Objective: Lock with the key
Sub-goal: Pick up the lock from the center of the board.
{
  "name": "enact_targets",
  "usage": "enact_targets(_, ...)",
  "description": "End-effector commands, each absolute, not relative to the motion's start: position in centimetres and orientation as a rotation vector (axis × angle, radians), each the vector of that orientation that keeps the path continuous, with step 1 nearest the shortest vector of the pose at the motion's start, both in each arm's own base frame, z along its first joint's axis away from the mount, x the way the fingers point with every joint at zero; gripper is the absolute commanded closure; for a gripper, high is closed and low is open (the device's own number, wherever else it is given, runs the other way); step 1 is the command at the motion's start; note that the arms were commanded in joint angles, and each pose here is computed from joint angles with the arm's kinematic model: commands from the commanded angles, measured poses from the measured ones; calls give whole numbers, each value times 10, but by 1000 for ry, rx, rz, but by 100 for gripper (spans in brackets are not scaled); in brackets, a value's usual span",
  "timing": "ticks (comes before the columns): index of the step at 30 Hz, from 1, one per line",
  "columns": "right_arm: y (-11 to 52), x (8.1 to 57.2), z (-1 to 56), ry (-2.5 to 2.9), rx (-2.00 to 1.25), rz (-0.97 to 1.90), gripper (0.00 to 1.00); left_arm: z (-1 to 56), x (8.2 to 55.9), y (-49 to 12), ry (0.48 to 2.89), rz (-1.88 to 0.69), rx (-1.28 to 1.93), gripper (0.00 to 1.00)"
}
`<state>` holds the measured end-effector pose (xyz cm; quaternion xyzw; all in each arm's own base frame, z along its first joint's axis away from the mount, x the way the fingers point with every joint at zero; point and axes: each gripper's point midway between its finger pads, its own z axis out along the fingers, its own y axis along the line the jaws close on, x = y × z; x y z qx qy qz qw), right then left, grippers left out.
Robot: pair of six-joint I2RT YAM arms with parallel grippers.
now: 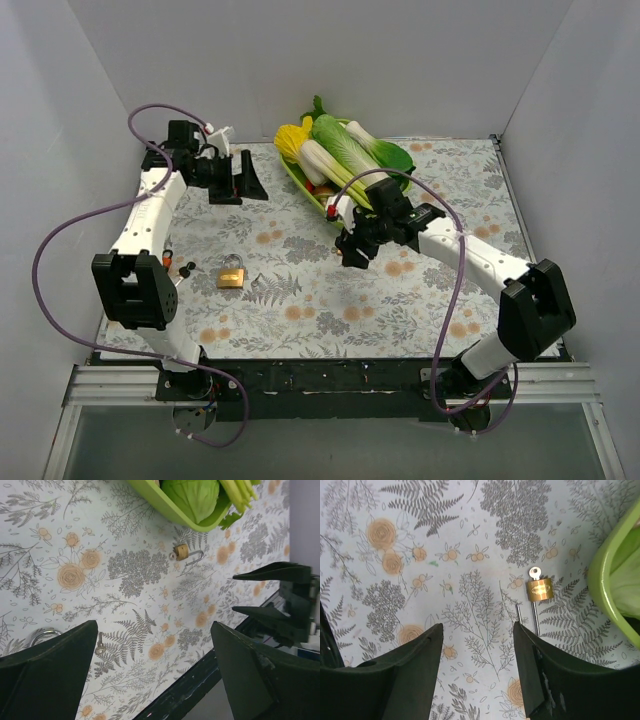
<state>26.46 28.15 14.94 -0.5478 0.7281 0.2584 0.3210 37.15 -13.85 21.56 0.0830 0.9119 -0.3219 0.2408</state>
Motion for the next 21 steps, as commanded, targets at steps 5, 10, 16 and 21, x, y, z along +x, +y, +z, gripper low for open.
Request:
enact_targets(5,266,282,119,1876,-1620,504,38,261,375,-115,2366,-990,166,2)
enact_targets(10,233,305,111,1964,-1488,465,38,269,374,-112,2316,-939,162,2)
enact_targets(16,170,346,135,2129,-942,448,40,277,378,-107,2283,-884,122,2)
enact_targets(21,120,379,126,2248,-574,304,40,278,387,-100,2278,-830,75,2)
